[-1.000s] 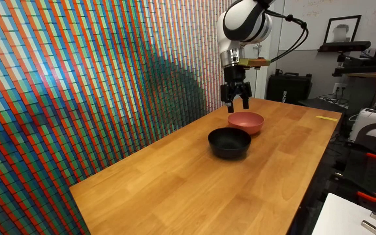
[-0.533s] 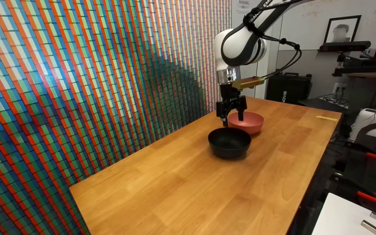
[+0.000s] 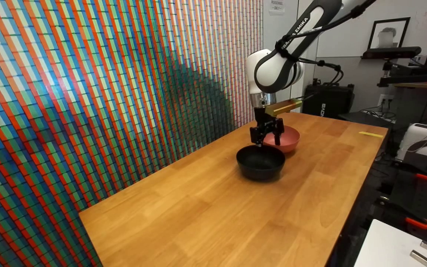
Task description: Stack the bowls
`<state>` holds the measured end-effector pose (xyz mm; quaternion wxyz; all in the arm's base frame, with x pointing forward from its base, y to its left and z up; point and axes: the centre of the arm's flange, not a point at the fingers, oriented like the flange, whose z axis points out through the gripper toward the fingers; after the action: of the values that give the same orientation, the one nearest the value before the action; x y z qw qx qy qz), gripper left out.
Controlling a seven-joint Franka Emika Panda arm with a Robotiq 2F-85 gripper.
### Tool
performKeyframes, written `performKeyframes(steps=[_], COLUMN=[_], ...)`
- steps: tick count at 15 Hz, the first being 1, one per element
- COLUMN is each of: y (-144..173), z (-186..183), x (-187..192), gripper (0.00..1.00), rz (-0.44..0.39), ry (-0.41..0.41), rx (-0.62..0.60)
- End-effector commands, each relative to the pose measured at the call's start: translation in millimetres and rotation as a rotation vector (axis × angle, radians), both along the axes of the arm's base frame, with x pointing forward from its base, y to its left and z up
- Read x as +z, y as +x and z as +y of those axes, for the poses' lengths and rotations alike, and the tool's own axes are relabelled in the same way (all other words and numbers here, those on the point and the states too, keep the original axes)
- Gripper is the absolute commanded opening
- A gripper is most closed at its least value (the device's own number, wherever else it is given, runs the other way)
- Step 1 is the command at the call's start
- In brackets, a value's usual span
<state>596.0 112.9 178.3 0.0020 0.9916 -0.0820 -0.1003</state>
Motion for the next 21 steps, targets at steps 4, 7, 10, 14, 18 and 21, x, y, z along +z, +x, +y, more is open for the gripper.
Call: performKeyframes(steps=[4,7,10,14,18,21], y=[4,5,5,8,7,8], z=[6,4,1,-3,-12,-23], x=[-9,-4,0,15,30,41], gripper=[0.35,0.11,0.00,0.02,0.03,0.03], rz=[-0.023,-0.027,-0.030,-0.049,-0.069,-0.081], ry=[-0.025,-0.025,-0.024,-0.016,-0.009,-0.001], rx=[-0.016,-0.021,-0.027,-0.032,-0.045,-0.060])
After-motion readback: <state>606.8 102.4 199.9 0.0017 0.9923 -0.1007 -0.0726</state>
